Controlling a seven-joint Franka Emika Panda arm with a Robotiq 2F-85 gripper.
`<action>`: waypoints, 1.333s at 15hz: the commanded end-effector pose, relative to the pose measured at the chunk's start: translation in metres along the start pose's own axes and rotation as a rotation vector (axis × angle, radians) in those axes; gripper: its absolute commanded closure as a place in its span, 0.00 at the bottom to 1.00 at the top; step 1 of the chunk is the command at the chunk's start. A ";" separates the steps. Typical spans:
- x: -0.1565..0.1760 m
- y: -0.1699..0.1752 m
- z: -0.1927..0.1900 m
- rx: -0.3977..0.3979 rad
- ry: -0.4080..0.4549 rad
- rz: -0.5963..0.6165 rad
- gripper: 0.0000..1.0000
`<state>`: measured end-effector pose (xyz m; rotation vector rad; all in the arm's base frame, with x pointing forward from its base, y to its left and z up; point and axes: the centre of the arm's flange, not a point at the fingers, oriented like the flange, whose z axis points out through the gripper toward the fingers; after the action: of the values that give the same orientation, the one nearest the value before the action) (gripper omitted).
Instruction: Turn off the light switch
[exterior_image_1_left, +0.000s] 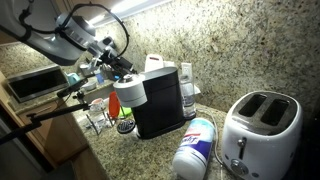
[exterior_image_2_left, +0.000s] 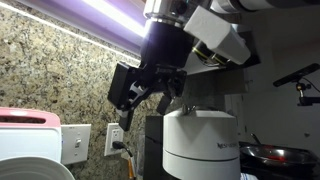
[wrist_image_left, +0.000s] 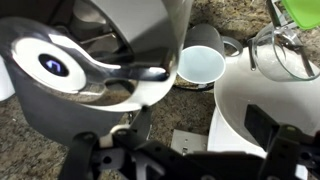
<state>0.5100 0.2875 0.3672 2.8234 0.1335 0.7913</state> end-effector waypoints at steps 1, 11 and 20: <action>0.004 -0.014 0.011 -0.041 0.045 -0.054 0.00; 0.039 -0.075 0.032 -0.107 0.206 -0.245 0.00; 0.086 -0.064 0.068 -0.118 0.273 -0.151 0.00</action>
<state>0.5954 0.3526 0.3358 2.5113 0.4116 1.0981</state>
